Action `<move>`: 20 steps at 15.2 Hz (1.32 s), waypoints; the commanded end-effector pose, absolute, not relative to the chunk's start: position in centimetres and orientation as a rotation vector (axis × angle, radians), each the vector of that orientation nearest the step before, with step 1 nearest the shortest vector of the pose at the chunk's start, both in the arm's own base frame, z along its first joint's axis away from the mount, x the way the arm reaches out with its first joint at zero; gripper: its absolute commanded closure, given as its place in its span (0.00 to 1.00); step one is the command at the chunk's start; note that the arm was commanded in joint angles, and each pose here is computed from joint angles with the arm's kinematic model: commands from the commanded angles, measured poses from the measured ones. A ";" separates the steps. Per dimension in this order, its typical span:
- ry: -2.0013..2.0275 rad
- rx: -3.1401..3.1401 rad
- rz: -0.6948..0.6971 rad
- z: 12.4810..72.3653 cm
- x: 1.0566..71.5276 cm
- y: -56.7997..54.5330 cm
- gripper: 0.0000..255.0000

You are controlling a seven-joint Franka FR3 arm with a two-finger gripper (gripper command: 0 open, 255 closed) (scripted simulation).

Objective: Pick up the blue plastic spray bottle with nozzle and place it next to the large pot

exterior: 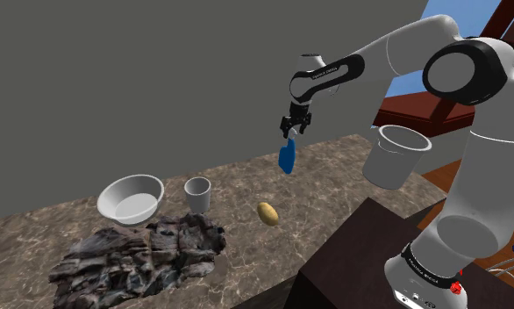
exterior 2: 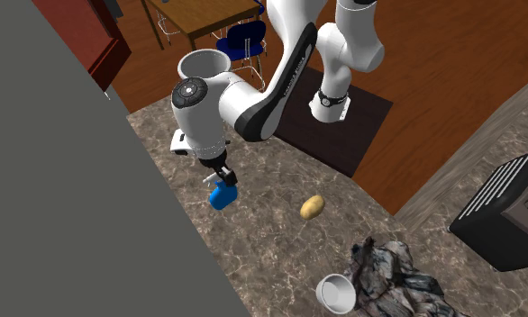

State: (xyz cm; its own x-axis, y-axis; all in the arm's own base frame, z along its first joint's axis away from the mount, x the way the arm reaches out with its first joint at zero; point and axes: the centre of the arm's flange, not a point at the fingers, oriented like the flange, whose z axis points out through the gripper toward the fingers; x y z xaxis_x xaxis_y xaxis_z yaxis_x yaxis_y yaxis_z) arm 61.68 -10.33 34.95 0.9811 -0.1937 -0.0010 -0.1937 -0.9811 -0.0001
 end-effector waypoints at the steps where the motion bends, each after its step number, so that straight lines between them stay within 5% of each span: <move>1: 0.306 -3.126 0.002 35.0 61.7 -10.3 0.00; 2: 0.306 -3.126 0.002 35.0 61.7 -10.3 1.00; 20: 0.306 -3.126 0.002 39.7 61.7 -10.3 1.00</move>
State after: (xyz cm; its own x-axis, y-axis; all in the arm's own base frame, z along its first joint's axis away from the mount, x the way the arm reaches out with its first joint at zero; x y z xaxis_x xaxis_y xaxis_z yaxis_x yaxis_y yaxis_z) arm 61.57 -10.41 39.09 0.9811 -0.1936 -0.0009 -0.1936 -0.9811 -0.0001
